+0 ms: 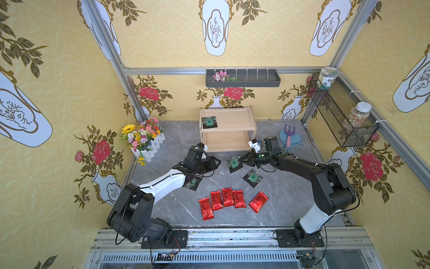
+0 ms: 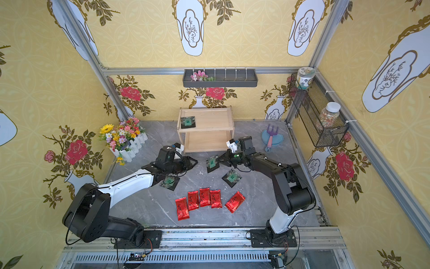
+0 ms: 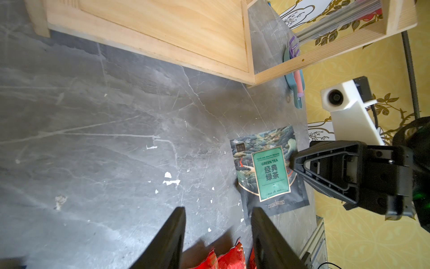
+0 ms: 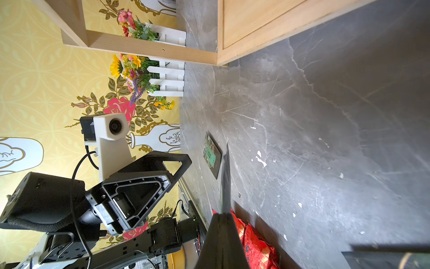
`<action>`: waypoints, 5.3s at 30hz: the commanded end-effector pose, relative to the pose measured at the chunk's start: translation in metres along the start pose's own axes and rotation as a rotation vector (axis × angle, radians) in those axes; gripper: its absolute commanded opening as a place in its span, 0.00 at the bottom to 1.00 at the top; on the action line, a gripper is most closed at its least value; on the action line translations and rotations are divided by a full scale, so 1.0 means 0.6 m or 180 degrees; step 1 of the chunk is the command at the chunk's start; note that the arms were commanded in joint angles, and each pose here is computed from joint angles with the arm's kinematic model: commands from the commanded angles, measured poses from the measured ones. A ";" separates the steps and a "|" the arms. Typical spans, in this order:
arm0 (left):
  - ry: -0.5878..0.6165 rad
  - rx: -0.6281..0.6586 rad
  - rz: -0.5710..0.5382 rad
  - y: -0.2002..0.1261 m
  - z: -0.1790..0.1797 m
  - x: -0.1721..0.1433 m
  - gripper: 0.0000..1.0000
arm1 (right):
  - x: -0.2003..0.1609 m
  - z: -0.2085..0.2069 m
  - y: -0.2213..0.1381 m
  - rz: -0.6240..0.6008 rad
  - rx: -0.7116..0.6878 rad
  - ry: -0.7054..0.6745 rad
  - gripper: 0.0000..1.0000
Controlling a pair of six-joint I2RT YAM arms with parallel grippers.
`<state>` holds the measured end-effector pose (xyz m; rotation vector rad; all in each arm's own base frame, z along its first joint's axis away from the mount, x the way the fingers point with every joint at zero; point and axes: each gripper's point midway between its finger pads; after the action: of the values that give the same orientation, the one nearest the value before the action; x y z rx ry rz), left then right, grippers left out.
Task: Place the tea bags on the shelf by color
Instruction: Place the tea bag on the shelf, then pick up the tea bag from the center of the board.
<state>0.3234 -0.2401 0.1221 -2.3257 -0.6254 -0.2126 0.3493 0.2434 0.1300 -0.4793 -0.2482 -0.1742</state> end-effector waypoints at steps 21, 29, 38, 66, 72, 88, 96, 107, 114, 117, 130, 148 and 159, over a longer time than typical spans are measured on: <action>0.0105 -0.0258 -0.0195 -0.042 -0.053 0.045 0.52 | 0.118 0.147 -0.047 -0.0440 0.0232 -0.0482 0.00; 0.0145 -0.0342 -0.0278 -0.059 -0.069 0.081 0.52 | 0.241 0.199 -0.041 -0.0677 0.0230 -0.0746 0.00; 0.0097 -0.0360 -0.0253 -0.061 -0.058 0.098 0.52 | 0.336 0.185 0.005 -0.0696 0.0076 -0.0764 0.00; -0.0013 -0.0437 -0.0240 -0.057 -0.047 0.115 0.53 | 0.373 0.144 0.063 -0.0543 -0.0156 -0.0768 0.17; -0.0016 -0.0430 -0.0258 -0.058 -0.045 0.116 0.53 | 0.369 0.143 0.071 -0.0505 -0.0166 -0.0780 0.20; -0.0050 -0.0430 -0.0294 -0.077 -0.043 0.105 0.53 | 0.370 0.197 -0.014 -0.0771 -0.0453 -0.1130 0.41; -0.0342 -0.0198 -0.0292 -0.091 0.008 0.065 0.53 | 0.240 0.185 -0.024 -0.0650 -0.0795 -0.1396 0.48; -0.1094 0.0501 -0.0581 -0.138 0.169 -0.035 0.59 | -0.022 0.155 0.132 0.0214 -0.0539 -0.1936 0.50; -0.1447 0.0708 -0.0691 -0.144 0.237 -0.079 0.62 | -0.086 0.143 0.261 0.0613 -0.0266 -0.2122 0.47; -0.1576 0.0837 -0.0862 -0.148 0.267 -0.083 0.63 | -0.083 0.136 0.303 0.0673 -0.0279 -0.2219 0.45; -0.1666 0.0812 -0.1052 -0.138 0.293 -0.050 0.60 | -0.085 0.091 0.415 0.0850 -0.0313 -0.2089 0.40; -0.1618 0.0550 -0.0800 -0.096 0.277 -0.018 0.57 | -0.135 0.037 0.392 0.1107 -0.0392 -0.1649 0.37; -0.1537 0.0504 -0.0767 -0.094 0.268 -0.014 0.57 | -0.134 0.036 0.365 0.1050 -0.0082 -0.0990 0.32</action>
<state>0.2841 -0.0956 0.0323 -2.1274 -1.1366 0.3240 0.3196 0.4539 0.0282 -0.5776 -0.5215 0.2311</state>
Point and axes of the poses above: each gripper's point midway between its finger pads, its own y axis out along the fingers, its own z axis along the line the jaws close on, x = y × z, and after that the axes turned 7 degrees about -y, right-handed
